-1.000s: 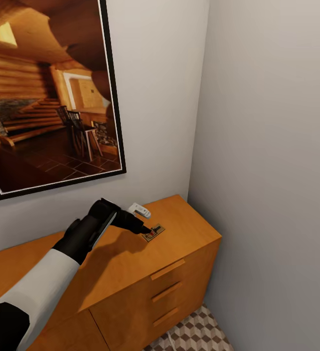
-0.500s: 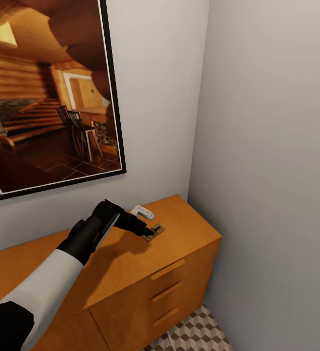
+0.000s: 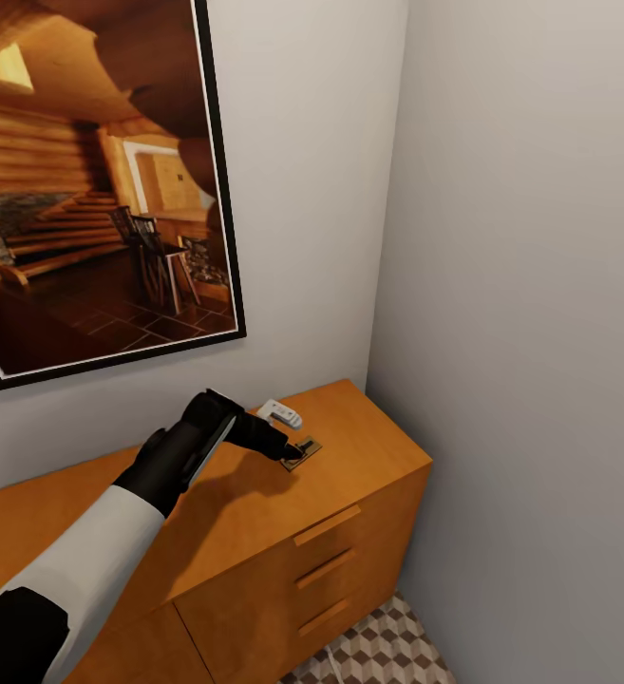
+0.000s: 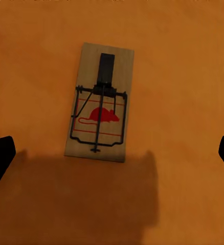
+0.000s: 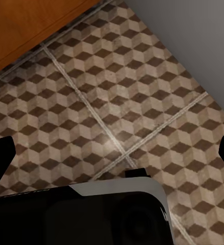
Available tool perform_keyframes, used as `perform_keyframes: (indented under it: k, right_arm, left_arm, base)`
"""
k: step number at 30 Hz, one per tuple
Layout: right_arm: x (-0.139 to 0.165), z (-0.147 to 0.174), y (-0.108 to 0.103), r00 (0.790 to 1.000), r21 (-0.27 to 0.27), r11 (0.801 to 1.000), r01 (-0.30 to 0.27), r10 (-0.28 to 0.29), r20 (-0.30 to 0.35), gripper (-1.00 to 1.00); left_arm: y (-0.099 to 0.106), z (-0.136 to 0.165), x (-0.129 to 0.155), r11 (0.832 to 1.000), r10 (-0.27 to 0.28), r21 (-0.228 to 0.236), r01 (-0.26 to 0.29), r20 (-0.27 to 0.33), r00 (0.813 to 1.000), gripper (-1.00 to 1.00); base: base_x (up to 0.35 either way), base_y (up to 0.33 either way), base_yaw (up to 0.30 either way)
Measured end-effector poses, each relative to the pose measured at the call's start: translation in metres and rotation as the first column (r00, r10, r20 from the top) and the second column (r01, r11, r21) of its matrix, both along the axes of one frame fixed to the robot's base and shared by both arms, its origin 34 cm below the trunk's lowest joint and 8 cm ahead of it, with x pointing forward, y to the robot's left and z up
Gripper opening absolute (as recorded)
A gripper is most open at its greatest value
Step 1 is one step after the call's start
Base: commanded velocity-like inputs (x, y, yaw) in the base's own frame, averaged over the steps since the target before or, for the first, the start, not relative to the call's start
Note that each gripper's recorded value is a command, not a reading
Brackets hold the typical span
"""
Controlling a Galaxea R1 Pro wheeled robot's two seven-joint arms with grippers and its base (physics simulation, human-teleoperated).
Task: Take the four mousetraps from the cabinet in the bathroom and place them on the bathroom floor. Make sure all four end up on the same floor surface, and ensure that at least two of them are either under or directly next to the same bathroom sink.
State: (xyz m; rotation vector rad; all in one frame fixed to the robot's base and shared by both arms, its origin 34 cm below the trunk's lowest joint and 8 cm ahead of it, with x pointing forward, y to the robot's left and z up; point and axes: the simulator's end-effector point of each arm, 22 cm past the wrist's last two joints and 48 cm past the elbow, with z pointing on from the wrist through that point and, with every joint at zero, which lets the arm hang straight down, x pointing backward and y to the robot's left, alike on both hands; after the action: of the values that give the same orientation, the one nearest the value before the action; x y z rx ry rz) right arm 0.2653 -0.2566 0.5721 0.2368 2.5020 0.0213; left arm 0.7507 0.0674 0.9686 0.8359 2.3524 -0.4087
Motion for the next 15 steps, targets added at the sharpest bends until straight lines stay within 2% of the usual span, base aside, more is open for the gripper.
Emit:
perform_keyframes:
  k: [15]
  right_arm:
    - [-0.0001, -0.0001, -0.0009, 1.0, -0.001, 1.0, 0.0, 0.0, 0.0, 1.0]
  left_arm:
    - [0.0, -0.0008, 0.0, 1.0, 0.0, 0.0, 0.0, -0.002, 1.0, 1.0]
  base:
    - [0.0, 0.0, 0.0]
